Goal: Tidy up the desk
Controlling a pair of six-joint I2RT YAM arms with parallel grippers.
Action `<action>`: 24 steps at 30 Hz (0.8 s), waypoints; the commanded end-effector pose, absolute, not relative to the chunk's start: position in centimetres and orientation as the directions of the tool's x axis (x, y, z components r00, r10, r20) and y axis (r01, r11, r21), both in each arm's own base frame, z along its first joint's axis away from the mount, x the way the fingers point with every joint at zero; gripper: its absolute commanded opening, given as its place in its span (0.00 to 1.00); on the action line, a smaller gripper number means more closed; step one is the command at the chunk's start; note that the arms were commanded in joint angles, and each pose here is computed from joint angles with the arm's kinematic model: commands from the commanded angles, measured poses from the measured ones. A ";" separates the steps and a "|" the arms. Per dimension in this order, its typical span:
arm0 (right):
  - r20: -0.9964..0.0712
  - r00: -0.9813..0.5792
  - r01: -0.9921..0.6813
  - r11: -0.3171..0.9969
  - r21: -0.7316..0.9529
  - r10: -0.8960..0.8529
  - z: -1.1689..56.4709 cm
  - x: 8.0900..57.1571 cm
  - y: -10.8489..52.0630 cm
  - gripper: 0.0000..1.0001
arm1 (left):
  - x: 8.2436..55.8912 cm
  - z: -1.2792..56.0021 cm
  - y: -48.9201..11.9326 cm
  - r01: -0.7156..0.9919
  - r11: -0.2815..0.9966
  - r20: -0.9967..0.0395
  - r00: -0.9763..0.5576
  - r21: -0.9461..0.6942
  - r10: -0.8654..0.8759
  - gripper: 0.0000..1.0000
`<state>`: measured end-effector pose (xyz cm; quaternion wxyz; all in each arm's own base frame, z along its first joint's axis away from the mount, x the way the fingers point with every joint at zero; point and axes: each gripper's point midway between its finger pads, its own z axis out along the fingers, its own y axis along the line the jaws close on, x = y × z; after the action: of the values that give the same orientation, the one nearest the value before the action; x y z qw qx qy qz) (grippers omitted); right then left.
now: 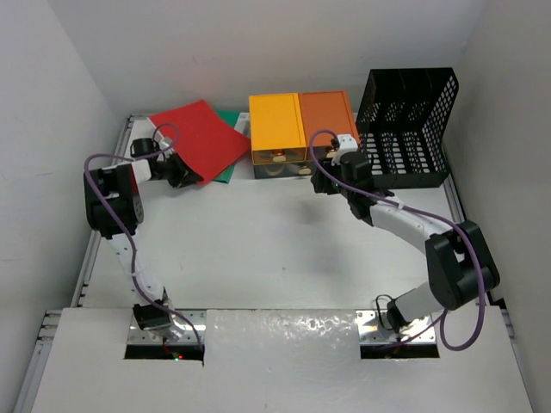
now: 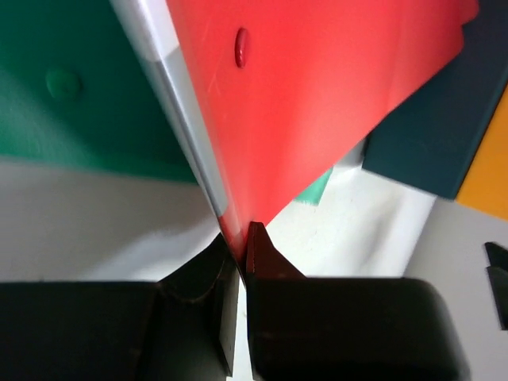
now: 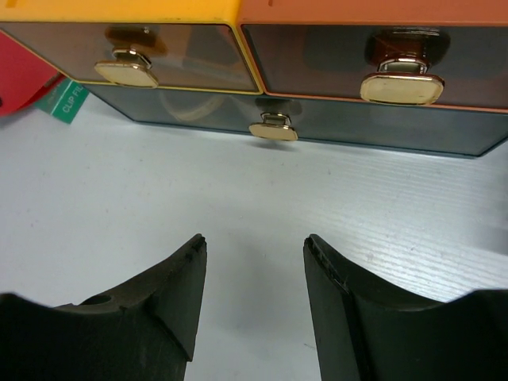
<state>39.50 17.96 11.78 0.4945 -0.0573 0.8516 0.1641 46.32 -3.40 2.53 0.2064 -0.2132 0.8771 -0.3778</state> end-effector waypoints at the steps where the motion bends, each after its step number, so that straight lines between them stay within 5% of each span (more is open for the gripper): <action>1: -0.906 -0.422 -0.302 0.937 0.178 0.037 15.6 40.0 18.5 0.51 | 45.5 6.7 -3.3 -0.075 0.714 -0.361 -0.823 -0.696 -0.439 0.00; 7: -0.898 -0.431 -0.413 0.904 0.111 -0.087 16.4 38.8 20.4 0.51 | 43.4 11.2 -1.4 0.047 0.852 -0.544 -0.787 -0.522 -0.290 0.00; 16: -0.891 -0.400 -0.659 0.743 0.116 -0.216 16.9 35.2 26.2 0.52 | 37.4 12.0 -0.6 0.181 0.919 -0.578 -0.814 -0.349 -0.059 0.00; 24: -0.914 -0.380 -0.774 0.590 0.230 -0.143 19.0 32.8 29.2 0.50 | 32.6 16.5 0.1 0.282 0.945 -0.674 -0.732 -0.168 0.099 0.00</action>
<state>32.99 27.55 14.84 0.4323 -0.2848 0.8062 0.2866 32.43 -0.67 11.81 0.2738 0.0340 0.9443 -0.1792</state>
